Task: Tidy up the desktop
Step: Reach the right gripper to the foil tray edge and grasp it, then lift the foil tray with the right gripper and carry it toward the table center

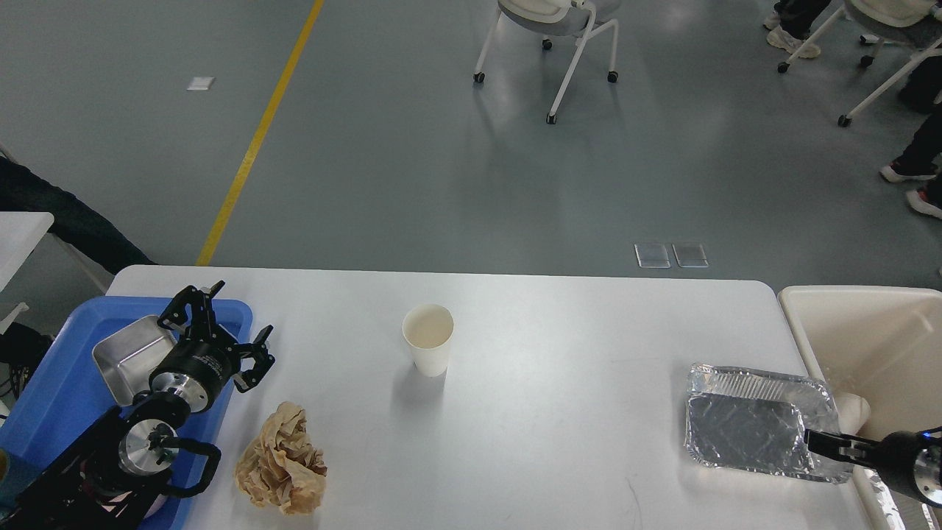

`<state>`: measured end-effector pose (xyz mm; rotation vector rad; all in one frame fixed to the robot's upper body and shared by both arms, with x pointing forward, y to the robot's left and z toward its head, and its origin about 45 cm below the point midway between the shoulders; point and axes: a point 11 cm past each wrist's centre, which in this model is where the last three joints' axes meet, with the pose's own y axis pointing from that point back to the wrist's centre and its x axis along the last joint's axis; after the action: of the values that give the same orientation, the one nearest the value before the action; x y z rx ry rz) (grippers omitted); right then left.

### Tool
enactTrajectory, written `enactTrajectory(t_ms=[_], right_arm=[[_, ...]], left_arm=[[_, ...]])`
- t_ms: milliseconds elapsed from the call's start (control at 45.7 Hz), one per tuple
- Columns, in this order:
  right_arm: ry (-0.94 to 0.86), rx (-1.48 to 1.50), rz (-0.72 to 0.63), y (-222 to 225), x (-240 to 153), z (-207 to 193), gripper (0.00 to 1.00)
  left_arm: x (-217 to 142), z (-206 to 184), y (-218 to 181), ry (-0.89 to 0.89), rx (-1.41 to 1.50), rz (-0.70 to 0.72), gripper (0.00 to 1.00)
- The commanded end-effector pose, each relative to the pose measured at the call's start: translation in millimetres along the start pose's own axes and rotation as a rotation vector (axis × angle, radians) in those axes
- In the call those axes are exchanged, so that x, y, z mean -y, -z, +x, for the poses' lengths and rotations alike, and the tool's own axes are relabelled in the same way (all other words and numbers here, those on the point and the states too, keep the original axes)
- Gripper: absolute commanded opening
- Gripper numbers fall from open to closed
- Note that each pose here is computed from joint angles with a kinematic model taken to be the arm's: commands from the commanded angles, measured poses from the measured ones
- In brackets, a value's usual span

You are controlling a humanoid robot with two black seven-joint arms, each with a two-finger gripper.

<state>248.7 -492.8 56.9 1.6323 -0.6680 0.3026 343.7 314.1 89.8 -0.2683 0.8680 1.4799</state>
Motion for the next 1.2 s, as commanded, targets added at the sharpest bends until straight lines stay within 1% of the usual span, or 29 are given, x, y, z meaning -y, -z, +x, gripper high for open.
enactTrajectory(t_ms=[0,66,87,197,241,306,744,984,1181], right_arm=[[0.010,0.004,0.009,2.0,2.4,-2.8,0.28],[0.010,0.004,0.034,5.2,2.7,-3.1,0.16],[0.010,0.004,0.038,5.7,2.7,-3.1,0.13],[0.011,0.006,0.044,7.2,3.2,-3.5,0.08],[0.010,0.006,0.043,6.6,2.8,-3.1,0.04],[0.010,0.006,0.044,6.8,2.8,-3.1,0.00],[-0.015,0.053,0.103,16.2,2.0,4.3,0.00],[-0.060,0.117,0.131,12.8,-16.6,33.8,0.00],[-0.101,0.171,0.165,14.4,-48.2,90.5,0.00]], left_arm=[[-1.6,2.1,0.6,-0.002,0.000,0.001,0.97],[-1.6,2.6,0.5,-0.004,0.000,0.000,0.97],[-1.6,2.6,0.7,-0.004,0.000,0.001,0.97],[-1.6,2.6,0.5,-0.004,0.000,0.000,0.97],[-1.9,2.6,1.0,-0.004,-0.001,0.002,0.97],[-2.0,3.1,1.0,-0.005,0.000,0.001,0.97],[-2.5,4.0,1.5,-0.007,0.001,0.004,0.97],[-2.5,4.5,2.0,-0.011,0.000,0.008,0.97],[-2.2,4.0,2.3,-0.011,0.001,0.012,0.97]])
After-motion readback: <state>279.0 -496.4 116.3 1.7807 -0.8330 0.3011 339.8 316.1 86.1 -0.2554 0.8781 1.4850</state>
